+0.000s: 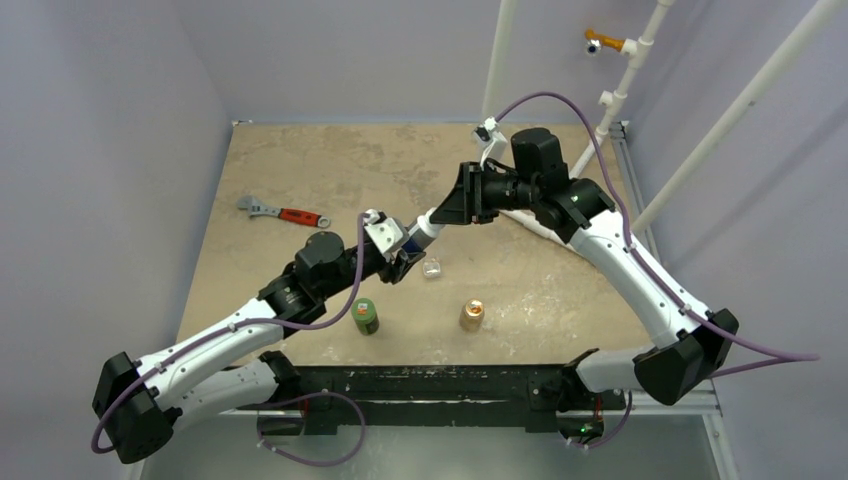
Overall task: Sort the pills into containers
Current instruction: Screw the lid of the pill bottle onto the pill bottle.
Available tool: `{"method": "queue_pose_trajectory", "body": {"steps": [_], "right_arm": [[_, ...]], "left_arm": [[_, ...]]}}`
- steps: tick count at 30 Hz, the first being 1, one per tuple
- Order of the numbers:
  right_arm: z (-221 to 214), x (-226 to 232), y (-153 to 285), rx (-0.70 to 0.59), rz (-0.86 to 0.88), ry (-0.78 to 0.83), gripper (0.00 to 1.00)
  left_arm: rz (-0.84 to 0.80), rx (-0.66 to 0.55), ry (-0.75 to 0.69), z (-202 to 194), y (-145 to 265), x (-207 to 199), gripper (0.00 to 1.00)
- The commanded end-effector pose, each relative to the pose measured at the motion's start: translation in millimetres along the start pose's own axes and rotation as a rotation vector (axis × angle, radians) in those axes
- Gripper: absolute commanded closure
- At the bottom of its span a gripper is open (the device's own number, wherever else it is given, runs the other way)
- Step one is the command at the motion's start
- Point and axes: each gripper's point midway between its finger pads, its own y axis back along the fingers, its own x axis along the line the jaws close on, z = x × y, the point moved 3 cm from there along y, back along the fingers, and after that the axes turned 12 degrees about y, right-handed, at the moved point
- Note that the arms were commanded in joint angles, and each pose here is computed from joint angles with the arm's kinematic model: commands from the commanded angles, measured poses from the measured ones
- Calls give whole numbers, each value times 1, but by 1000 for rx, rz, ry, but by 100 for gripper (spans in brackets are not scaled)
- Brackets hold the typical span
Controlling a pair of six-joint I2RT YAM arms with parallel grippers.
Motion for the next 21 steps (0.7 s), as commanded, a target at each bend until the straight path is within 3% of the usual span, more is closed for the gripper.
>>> {"method": "queue_pose_trajectory", "body": {"steps": [1,21], "right_arm": [[-3,10,2,36,1,-40,89],[6,20,2,80,22,-131,84]], "left_arm": [[18,-223,-38,52,-1,2,100],[98,-300,-181,63,-4,3,100]]}}
